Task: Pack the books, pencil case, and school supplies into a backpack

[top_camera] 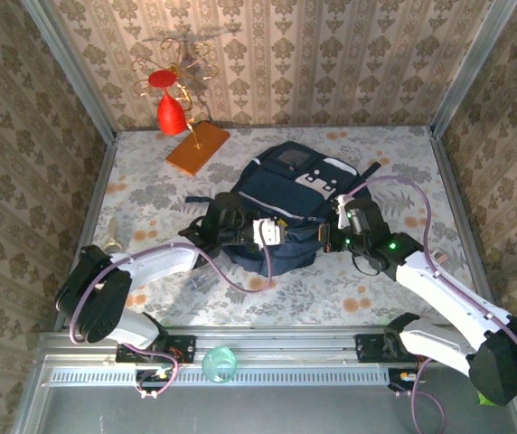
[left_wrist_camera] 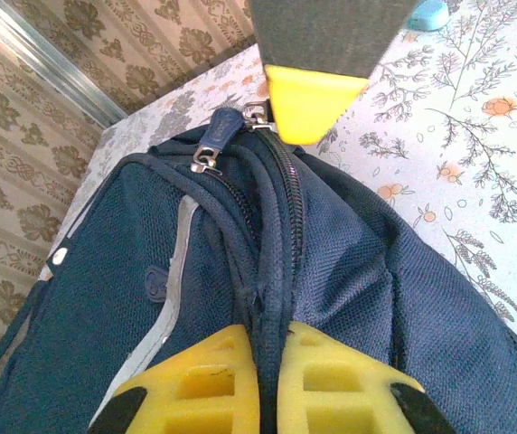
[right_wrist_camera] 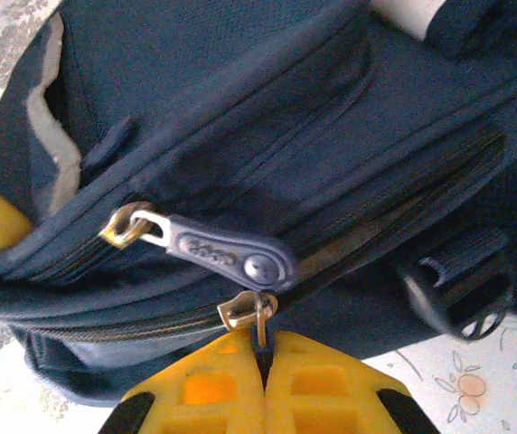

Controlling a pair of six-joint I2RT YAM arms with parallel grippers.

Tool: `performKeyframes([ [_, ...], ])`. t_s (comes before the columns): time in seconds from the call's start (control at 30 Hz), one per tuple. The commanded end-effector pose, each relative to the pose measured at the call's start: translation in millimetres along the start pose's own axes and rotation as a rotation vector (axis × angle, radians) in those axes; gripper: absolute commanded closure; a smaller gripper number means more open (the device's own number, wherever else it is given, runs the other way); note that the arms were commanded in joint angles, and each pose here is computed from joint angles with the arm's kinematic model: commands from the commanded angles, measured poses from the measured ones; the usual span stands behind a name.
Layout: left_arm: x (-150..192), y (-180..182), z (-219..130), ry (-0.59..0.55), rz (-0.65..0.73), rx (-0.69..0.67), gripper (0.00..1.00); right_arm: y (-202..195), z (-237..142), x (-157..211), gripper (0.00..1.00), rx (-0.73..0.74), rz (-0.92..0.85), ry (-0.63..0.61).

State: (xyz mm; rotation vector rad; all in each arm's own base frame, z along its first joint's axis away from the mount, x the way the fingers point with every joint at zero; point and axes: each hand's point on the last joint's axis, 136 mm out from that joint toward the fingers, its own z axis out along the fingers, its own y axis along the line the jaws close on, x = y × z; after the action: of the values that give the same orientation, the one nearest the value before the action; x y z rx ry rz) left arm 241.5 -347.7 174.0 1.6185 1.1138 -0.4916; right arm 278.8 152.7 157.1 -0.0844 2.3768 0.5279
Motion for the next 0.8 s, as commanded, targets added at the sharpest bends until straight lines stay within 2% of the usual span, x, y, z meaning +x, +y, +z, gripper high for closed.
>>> performKeyframes([
  [0.0, 23, 19, -23, 0.062, -0.036, -0.074, 1.0, -64, -15, -12, 1.0, 0.296, 0.041, -0.025],
  [0.33, 27, 27, -36, 0.056, -0.059, -0.113, 1.0, -98, -9, -23, 1.0, 0.357, 0.1, 0.009],
  [0.77, 29, 29, -41, 0.046, -0.079, -0.124, 1.0, -116, 8, -32, 1.0, 0.377, 0.137, 0.028],
])
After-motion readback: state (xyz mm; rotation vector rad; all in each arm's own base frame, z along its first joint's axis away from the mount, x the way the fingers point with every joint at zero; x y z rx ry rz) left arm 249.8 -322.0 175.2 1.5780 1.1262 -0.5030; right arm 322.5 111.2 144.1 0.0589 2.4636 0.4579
